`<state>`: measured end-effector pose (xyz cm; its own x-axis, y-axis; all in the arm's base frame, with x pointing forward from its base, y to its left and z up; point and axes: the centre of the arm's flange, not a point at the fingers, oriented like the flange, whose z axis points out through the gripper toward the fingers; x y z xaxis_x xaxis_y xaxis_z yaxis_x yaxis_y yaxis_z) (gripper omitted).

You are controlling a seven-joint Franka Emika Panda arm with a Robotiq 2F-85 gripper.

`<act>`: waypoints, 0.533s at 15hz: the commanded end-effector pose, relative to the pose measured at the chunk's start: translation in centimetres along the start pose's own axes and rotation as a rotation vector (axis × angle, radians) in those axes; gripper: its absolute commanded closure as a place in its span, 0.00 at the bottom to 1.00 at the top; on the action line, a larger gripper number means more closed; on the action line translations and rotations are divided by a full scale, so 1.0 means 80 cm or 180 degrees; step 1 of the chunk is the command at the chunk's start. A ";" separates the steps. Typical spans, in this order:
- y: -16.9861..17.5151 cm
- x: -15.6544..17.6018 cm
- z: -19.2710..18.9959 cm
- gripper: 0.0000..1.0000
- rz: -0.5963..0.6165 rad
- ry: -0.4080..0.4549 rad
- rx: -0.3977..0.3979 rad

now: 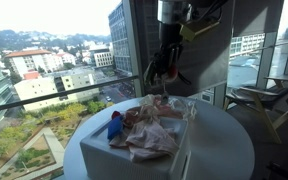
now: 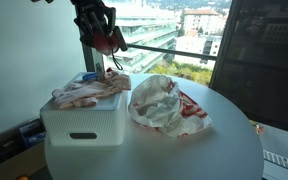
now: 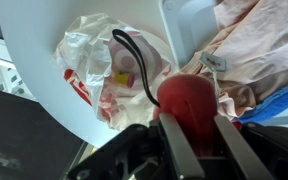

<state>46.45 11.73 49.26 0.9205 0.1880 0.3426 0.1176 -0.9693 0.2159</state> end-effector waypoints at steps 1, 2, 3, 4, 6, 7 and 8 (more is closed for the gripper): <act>0.048 0.006 0.015 0.95 0.0420 -0.0169 -0.0022; 0.059 0.009 0.028 0.95 0.0488 -0.0267 -0.0010; 0.069 0.014 0.045 0.95 0.0544 -0.0334 0.0005; 0.078 0.016 0.058 0.95 0.0626 -0.0394 0.0012; 0.090 0.025 0.088 0.95 0.0716 -0.0535 0.0057; 0.094 0.030 0.102 0.95 0.0750 -0.0602 0.0065; 0.096 0.036 0.115 0.95 0.0765 -0.0645 0.0090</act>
<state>49.85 3.77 44.29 0.9747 -0.0328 0.2210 -0.0686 -0.9853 0.1564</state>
